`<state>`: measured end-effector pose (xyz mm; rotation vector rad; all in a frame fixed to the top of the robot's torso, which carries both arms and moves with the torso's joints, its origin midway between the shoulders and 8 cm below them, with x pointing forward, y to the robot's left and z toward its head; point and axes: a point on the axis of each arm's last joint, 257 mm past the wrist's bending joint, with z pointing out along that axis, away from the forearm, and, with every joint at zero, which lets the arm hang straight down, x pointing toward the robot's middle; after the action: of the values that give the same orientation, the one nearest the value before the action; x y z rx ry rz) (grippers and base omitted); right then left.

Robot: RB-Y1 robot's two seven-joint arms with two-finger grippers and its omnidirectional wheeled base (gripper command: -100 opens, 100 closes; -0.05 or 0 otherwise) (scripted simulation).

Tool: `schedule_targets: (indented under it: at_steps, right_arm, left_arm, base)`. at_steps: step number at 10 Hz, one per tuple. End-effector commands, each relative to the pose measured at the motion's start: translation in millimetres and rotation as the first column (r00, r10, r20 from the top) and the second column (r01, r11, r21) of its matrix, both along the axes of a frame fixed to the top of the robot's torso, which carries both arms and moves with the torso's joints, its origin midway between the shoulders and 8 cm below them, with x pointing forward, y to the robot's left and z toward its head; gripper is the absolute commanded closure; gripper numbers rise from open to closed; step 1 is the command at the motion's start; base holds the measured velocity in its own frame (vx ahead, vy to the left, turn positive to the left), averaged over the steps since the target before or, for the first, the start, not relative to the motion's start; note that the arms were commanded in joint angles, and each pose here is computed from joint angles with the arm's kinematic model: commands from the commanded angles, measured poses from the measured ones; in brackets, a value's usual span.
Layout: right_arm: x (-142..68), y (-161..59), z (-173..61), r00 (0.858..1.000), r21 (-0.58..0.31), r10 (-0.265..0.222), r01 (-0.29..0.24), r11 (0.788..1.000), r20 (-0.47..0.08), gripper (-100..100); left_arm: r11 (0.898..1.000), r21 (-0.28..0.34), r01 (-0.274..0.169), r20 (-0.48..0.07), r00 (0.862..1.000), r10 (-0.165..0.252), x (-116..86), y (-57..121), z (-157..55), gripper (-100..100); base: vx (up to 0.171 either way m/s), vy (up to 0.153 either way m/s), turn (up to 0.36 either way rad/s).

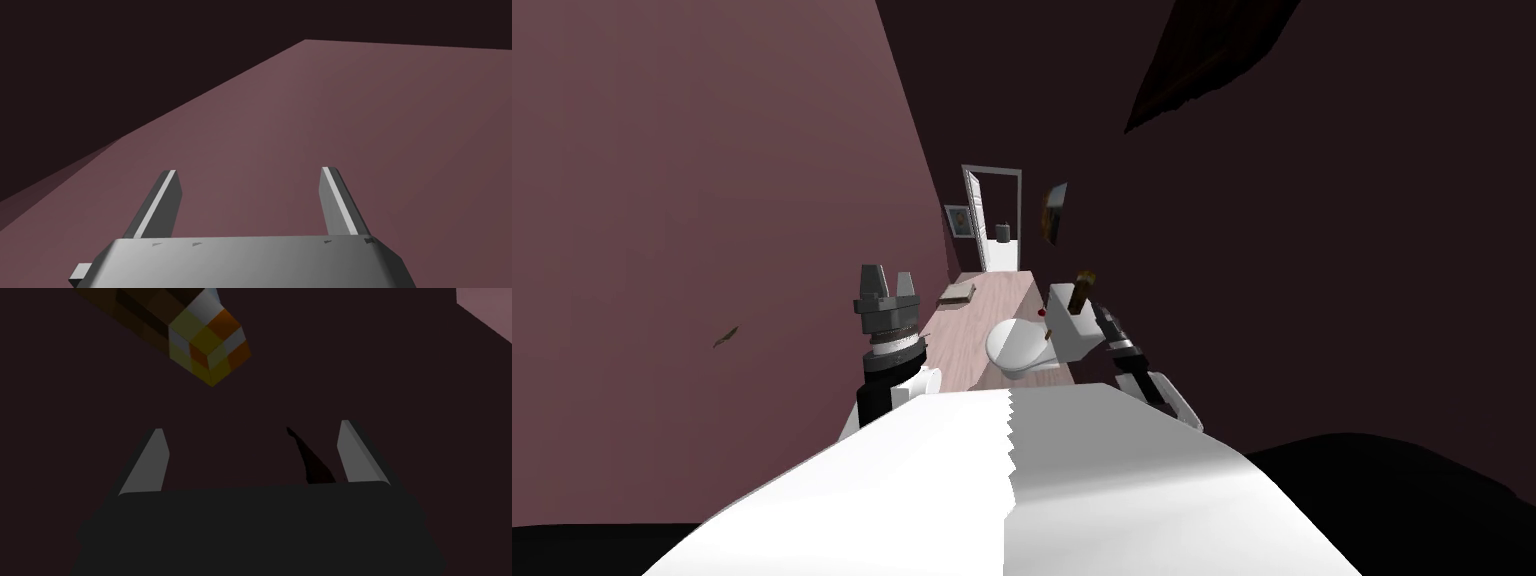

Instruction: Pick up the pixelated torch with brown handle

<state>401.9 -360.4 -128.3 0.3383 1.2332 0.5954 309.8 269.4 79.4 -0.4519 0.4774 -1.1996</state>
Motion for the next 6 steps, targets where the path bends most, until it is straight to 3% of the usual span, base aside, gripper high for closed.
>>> schedule_targets:
  at_steps: [1,3,6]
  right_arm:
    - [5.8,-14.5,-13.9,0.999,-0.092,-0.035,0.031,0.995,-0.035,-100]
    - [12.1,-30.4,-27.8,0.995,-0.201,-0.076,0.06,0.978,-0.07,-100]
    - [21.4,-54.7,-45.7,0.984,-0.352,-0.138,0.091,0.932,-0.112,-100]
  left_arm:
    - [1.0,0.0,0.0,0.0,1.0,0.0,0.0,0.0,0.0,0]
    - [1.0,0.0,0.0,0.0,1.0,0.0,0.0,0.0,0.0,0]
    - [1.0,0.0,0.0,0.0,1.0,0.0,0.0,0.0,0.0,0]
  base:
    - [-0.011,0.026,0.048]
    - [-0.005,0.012,0.032]
    - [-0.008,0.02,0.043]
